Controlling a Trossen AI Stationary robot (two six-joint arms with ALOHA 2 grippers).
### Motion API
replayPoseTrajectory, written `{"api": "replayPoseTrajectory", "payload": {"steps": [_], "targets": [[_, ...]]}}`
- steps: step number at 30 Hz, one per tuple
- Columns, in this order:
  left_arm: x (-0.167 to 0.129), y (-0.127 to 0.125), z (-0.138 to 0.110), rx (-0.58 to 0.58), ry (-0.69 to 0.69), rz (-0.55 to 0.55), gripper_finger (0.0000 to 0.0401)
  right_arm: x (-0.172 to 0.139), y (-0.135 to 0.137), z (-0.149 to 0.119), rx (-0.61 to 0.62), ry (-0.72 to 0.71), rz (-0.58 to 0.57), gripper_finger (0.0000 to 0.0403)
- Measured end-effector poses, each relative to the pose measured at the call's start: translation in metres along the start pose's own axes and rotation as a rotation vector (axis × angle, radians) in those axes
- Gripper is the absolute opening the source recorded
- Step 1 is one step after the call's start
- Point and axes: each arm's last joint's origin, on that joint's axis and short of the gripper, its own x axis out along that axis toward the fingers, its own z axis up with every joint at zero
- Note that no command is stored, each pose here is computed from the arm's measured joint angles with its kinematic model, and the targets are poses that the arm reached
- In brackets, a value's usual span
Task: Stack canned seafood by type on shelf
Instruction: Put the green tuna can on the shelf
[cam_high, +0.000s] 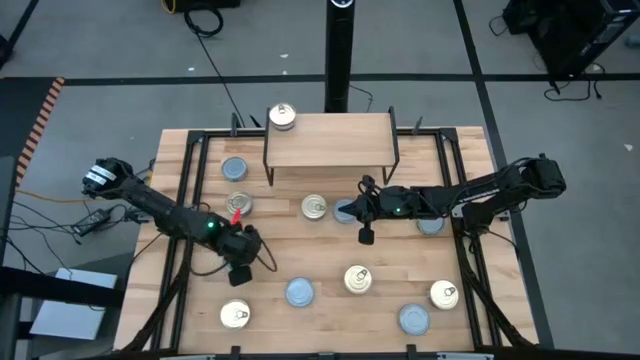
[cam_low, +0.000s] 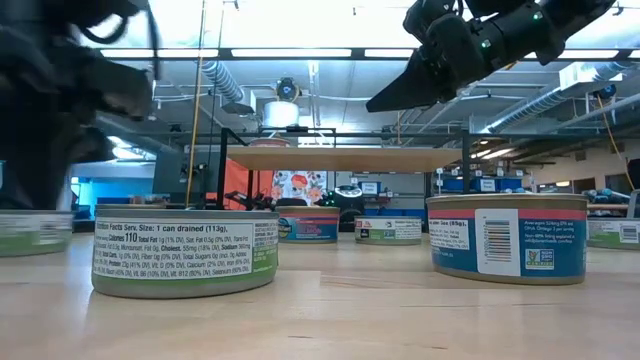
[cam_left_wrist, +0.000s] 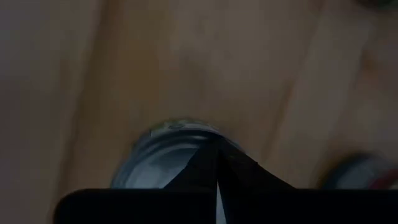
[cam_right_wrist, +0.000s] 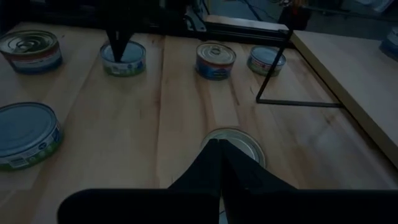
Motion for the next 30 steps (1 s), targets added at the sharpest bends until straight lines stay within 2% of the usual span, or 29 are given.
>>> {"api": "replayPoseTrajectory", "payload": {"steps": [8, 16, 21, 25, 30], "targets": [[0.007, 0.015, 0.023, 0.139, -0.050, -0.008, 0.0008, 0.000, 0.000, 0.000, -0.001, 0.000, 0.000, 0.0009], [0.006, 0.044, 0.051, 0.237, -0.207, 0.098, 0.0008, 0.000, 0.000, 0.000, 0.001, 0.000, 0.000, 0.0009], [0.013, 0.055, 0.069, 0.279, -0.289, 0.106, 0.0008, 0.000, 0.000, 0.000, 0.001, 0.000, 0.000, 0.0009], [0.023, 0.059, 0.082, 0.322, -0.338, 0.069, 0.0008, 0.000, 0.000, 0.000, 0.008, -0.001, 0.001, 0.0009], [0.028, 0.064, 0.089, 0.388, -0.346, 0.077, 0.0008, 0.000, 0.000, 0.000, 0.013, -0.001, 0.001, 0.0009]]}}
